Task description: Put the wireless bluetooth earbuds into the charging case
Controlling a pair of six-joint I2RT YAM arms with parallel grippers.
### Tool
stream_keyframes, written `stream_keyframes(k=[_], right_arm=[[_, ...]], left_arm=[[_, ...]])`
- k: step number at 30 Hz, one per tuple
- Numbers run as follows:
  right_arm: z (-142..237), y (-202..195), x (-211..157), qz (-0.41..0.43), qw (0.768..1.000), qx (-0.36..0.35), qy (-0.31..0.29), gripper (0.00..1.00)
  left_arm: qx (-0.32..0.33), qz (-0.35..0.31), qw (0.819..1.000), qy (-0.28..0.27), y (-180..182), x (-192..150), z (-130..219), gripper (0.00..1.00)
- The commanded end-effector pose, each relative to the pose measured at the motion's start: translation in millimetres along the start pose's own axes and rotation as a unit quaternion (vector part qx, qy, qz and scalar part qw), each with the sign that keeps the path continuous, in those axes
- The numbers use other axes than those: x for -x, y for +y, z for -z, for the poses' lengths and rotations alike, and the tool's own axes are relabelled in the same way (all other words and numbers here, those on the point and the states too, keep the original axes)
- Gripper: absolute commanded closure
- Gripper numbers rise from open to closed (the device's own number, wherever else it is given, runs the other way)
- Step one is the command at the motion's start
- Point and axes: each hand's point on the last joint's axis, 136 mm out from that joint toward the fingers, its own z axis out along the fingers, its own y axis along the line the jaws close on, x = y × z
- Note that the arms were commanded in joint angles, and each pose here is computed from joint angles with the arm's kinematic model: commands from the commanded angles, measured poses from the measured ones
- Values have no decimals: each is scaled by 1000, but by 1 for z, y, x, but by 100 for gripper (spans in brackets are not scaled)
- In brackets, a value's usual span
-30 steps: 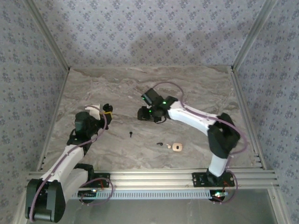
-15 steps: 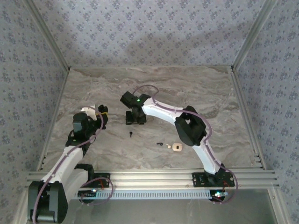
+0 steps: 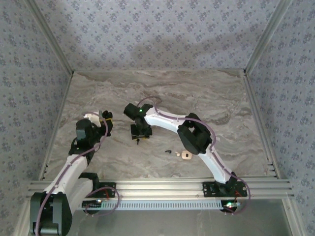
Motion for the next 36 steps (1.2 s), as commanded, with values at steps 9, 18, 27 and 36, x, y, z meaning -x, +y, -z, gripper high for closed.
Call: stream_keyframes(k=[9,18,27,36], right_arm=[[-14,2,-15,-3,999,-7,31,68],[-15,4,-17,-2,1000,-8,29,73],[-14,8,-22,-7,1000,-5,27,65],[-13,11,-25,-10,1000,1,16,69]], left_arm=[[-5,0,1000,-24,-2,11,5,86],[-6,-1,1000,-26,-3,12,5,86],[-7,-2,1000,-26,-3,12,5,86],[-8,-4,999,-34,-4,16,6,86]])
